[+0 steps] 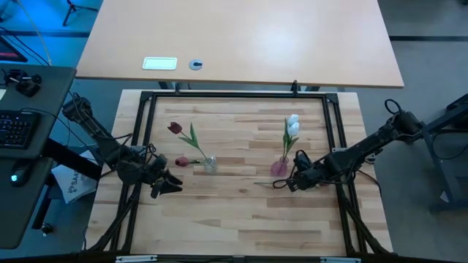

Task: Sort flowers into vase by color
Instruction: Put the red flower into the transparent vase

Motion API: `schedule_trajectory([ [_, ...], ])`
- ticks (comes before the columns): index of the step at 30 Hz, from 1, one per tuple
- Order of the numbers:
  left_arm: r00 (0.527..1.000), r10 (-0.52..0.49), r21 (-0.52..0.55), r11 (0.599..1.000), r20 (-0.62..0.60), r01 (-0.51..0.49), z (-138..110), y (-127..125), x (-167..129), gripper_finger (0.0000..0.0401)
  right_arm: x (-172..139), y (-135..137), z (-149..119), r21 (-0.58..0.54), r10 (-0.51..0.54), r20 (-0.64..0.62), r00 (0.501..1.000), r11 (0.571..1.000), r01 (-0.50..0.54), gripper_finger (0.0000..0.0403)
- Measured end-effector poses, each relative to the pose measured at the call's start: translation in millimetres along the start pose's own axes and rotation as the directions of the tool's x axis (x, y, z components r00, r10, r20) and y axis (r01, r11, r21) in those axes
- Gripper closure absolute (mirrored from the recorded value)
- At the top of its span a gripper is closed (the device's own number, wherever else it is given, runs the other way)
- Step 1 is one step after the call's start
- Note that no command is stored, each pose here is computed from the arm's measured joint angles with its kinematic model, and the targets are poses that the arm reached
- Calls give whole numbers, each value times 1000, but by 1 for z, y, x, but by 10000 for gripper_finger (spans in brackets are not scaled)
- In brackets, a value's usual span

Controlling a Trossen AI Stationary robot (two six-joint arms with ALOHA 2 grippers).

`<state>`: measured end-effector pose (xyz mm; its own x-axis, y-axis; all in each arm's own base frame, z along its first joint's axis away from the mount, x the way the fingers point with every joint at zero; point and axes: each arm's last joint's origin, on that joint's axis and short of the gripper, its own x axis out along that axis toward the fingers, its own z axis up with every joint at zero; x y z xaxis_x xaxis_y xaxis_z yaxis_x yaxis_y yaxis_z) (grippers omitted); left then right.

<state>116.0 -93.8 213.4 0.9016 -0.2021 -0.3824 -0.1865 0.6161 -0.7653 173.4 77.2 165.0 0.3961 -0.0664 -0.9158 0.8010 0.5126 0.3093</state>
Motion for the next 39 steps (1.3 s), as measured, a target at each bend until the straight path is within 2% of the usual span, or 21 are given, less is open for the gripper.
schedule_trajectory([
  [8, 1000, 6, 13, 1000, 6, -6, 0, 0, 0, 181, 12, -3, 3, -34, -86, 8, 996, 996, 86, 387],
  [12, 1000, 10, 12, 1000, 17, -10, 1, 1, 0, 181, 19, 0, 2, -83, -92, -9, 996, 992, 91, 387],
  [17, 1000, 13, 13, 1000, 26, -14, 1, 1, 0, 181, 25, 6, -1, -152, -52, -11, 999, 987, 50, 387],
  [23, 1000, 14, 12, 1000, 27, -14, 1, 1, 0, 181, 32, 13, -6, -279, 3, -121, 993, 960, -37, 387],
  [28, 1000, 14, 12, 1000, 28, -14, 1, 1, 0, 181, 31, 19, -15, -456, 56, -235, 970, 875, -161, 393],
  [34, 1000, 13, 8, 1000, 29, -13, 1, 1, 0, 181, 23, 20, -35, -600, 60, -450, 891, 719, -351, 402],
  [37, 1000, 13, 8, 1000, 28, -13, 1, 1, 0, 181, 12, 25, -44, -652, 14, -484, 875, 661, -371, 402],
  [39, 999, 14, 8, 1000, 30, -14, 1, 1, 0, 181, 2, 33, -46, -684, -9, -463, 886, 640, -351, 402],
])
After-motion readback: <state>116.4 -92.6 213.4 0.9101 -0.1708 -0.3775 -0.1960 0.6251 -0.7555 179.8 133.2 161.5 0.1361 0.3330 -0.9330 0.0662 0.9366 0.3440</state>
